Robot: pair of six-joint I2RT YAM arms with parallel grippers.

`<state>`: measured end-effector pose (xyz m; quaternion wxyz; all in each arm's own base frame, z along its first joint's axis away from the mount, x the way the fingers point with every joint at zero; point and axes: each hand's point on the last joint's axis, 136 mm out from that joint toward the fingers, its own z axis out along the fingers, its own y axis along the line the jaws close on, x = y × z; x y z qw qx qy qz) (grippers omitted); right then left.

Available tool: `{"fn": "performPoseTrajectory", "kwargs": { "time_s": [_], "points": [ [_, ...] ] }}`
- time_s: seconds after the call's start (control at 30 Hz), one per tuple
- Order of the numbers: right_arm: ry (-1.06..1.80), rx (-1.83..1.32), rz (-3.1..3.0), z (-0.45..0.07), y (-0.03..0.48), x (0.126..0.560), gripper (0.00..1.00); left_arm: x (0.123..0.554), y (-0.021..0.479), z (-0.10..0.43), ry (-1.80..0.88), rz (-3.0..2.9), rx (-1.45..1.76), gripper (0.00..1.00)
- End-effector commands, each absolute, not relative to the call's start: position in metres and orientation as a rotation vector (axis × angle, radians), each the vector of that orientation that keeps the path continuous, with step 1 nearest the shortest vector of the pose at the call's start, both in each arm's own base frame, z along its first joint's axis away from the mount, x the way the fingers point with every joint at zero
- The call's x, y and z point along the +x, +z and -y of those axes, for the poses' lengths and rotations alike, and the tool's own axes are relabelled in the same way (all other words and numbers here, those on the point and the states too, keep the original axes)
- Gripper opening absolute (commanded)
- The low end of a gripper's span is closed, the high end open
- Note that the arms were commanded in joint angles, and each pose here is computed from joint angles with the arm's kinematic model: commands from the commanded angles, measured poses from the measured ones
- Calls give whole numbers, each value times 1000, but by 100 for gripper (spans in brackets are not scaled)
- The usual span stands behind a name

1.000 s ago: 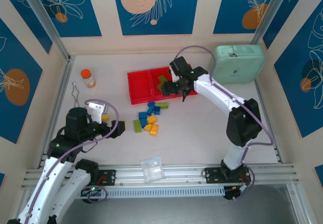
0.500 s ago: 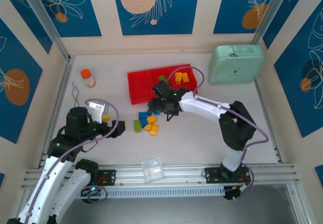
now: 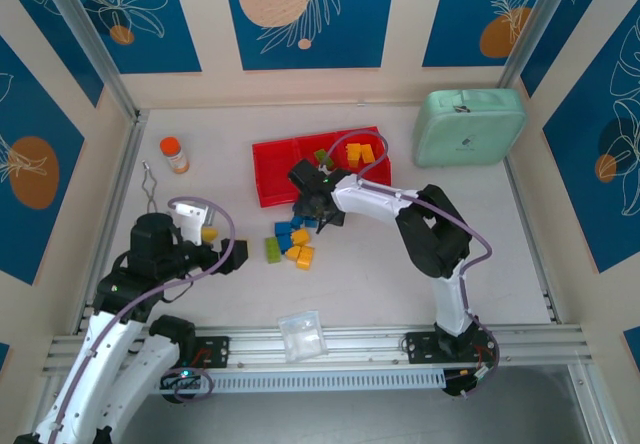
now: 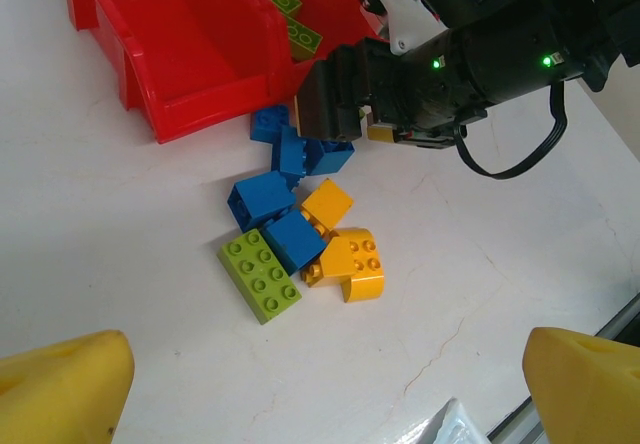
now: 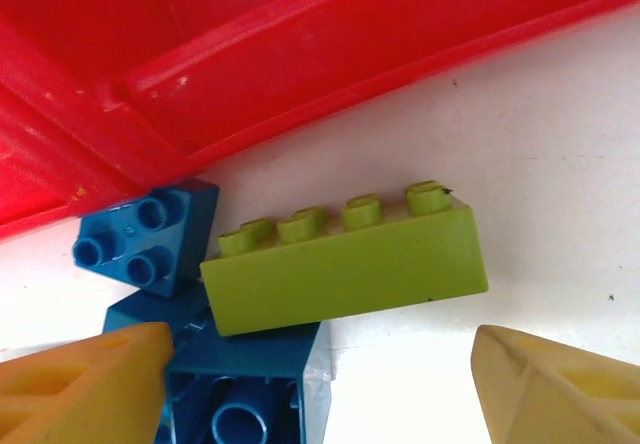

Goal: Sort the legos into containers by color
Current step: Pick up the lego from the center of the table, then place the lego in the container.

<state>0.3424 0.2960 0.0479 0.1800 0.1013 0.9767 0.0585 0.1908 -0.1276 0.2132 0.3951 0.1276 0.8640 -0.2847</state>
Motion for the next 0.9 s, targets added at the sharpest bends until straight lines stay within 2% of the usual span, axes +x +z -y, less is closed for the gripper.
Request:
{"fn": "performPoseTrajectory", "kwargs": {
  "time_s": [0.0, 0.1, 0.3, 0.53, 0.7, 0.87],
  "points": [
    [122, 324, -2751, -293, 46, 342, 76, 188, 216, 131, -731, -2170, 356, 99],
    [147, 285, -2750, -295, 44, 339, 73, 188, 216, 131, -730, -2168, 357, 99],
    [153, 211, -2767, -293, 37, 330, 51, 187, 218, 133, -744, -2157, 370, 99],
    [135, 144, -2765, -286, 41, 326, 37, 177, 227, 143, -803, -2092, 446, 99],
    [155, 18, -2740, -286, 70, 323, 29, 174, 226, 148, -824, -2092, 474, 99],
    [316, -177, -2593, -314, 132, 323, 25, 173, 226, 147, -814, -2094, 474, 99]
  ]
}}
